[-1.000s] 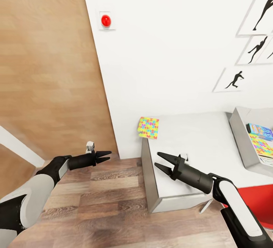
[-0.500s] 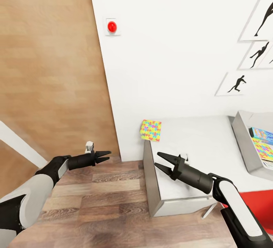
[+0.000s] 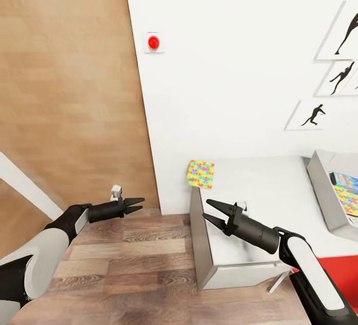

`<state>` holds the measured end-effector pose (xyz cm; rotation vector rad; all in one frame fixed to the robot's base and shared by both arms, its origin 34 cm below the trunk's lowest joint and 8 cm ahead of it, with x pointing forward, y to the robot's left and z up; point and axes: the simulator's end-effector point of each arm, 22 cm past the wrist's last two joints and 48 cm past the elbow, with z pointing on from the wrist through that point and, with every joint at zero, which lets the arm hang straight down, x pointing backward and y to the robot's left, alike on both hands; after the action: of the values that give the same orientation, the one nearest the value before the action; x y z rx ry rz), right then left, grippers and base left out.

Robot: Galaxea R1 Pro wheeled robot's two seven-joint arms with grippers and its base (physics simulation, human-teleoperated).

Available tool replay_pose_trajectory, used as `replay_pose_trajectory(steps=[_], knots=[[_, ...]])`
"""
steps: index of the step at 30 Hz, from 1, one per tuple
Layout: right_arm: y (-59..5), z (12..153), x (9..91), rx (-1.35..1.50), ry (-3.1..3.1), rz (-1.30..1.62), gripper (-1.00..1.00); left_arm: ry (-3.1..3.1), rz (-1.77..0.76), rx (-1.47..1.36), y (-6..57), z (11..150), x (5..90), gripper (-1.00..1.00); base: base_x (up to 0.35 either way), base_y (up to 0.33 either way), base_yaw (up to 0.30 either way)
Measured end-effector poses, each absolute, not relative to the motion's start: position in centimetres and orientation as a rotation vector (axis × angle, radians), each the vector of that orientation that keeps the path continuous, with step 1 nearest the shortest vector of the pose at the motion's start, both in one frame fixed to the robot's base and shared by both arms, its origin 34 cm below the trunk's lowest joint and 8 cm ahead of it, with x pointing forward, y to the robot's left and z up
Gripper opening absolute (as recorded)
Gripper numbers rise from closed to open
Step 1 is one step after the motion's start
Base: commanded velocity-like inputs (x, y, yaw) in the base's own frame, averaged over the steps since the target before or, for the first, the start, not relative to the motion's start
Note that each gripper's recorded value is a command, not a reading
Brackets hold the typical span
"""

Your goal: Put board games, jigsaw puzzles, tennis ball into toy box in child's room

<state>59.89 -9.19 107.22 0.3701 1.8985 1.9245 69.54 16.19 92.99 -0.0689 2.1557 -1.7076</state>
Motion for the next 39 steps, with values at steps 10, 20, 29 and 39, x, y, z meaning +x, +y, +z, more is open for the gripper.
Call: replay_pose_trajectory(steps=[10, 20, 29, 39], knots=[[-9.1, 108.2, 60.0, 0.363, 1.873, 1.92, 1.0, 2.142, -1.701, -0.055, 16.3, 94.0, 69.7, 1.0, 0.0, 0.0, -0.041], [-9.2, 109.1, 60.2, 0.357, 1.847, 1.908, 1.0, 2.129, -1.696, -0.041, 16.3, 95.0, 69.8, 1.0, 0.0, 0.0, -0.042], [-9.1, 109.8, 60.1, 0.343, 1.836, 1.905, 1.0, 2.118, -1.691, -0.029, 16.3, 95.9, 69.9, 1.0, 0.0, 0.0, -0.001], [-9.1, 110.7, 60.0, 0.326, 1.824, 1.902, 1.0, 2.106, -1.686, -0.015, 16.3, 96.9, 69.9, 1.0, 0.0, 0.0, 0.0]])
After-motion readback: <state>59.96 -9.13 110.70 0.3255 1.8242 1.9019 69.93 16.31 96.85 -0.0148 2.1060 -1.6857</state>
